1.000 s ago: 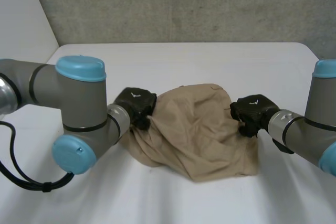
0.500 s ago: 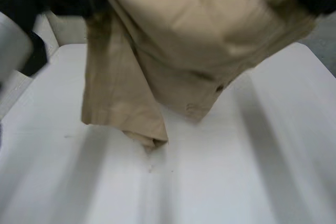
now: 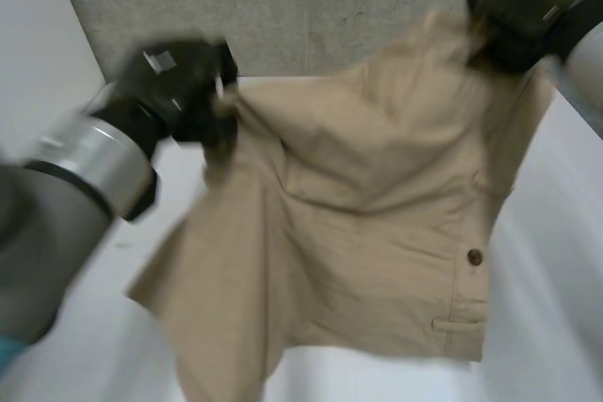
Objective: Fold the shorts.
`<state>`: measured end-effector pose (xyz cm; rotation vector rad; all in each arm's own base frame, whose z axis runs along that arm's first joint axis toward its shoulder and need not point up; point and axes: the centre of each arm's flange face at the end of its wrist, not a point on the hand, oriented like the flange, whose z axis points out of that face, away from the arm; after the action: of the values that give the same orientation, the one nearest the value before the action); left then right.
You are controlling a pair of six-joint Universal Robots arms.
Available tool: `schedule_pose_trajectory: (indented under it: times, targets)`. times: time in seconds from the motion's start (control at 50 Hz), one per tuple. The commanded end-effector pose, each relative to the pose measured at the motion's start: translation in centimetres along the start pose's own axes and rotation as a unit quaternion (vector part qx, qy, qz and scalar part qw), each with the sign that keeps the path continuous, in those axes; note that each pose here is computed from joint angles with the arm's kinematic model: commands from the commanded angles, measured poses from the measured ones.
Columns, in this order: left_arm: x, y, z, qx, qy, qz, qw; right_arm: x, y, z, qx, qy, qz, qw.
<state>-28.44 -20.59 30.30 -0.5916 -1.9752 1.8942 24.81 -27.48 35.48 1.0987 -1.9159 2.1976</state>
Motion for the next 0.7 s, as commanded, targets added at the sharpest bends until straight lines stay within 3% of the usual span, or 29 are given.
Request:
schedule_pose_trajectory:
  times: [0.02, 0.14, 0.2, 0.28, 0.38, 0.48, 0.6, 0.7]
  targets:
    - [-0.6, 8.3, 5.9, -0.082, -0.012, 0.0, 0.997, -3.6, 7.6, 5.9, -0.057, -0.026, -0.006, 0.998]
    - [-1.9, 10.5, 10.4, -0.04, -0.031, 0.006, 0.999, -4.5, 10.9, 10.3, -0.018, 0.05, -0.017, 0.998]
    - [-2.1, 10.8, 12.7, 0.004, -0.037, 0.011, 0.999, -4.3, 11.5, 12.2, 0.029, 0.114, -0.025, 0.993]
    - [-2.4, 11.2, 14.2, 0.034, -0.04, 0.03, 0.998, -5.3, 12.4, 13.9, 0.083, 0.144, -0.042, 0.985]
    - [-2.4, 12.5, 14.5, 0.029, -0.039, 0.075, 0.996, -8.6, 14.3, 14.3, 0.085, 0.093, -0.081, 0.989]
    - [-2.2, 12.4, 14.3, 0.027, -0.041, 0.115, 0.992, -8.6, 13.5, 13.5, 0.083, 0.089, -0.084, 0.989]
    - [-2.6, 9.2, 12.6, 0.044, -0.047, 0.116, 0.991, -7.0, 10.8, 10.7, 0.071, 0.08, -0.067, 0.992]
    - [-2.2, 7.3, 8.5, 0.034, -0.041, 0.115, 0.992, -7.0, 10.0, 6.3, -0.004, 0.01, -0.046, 0.999]
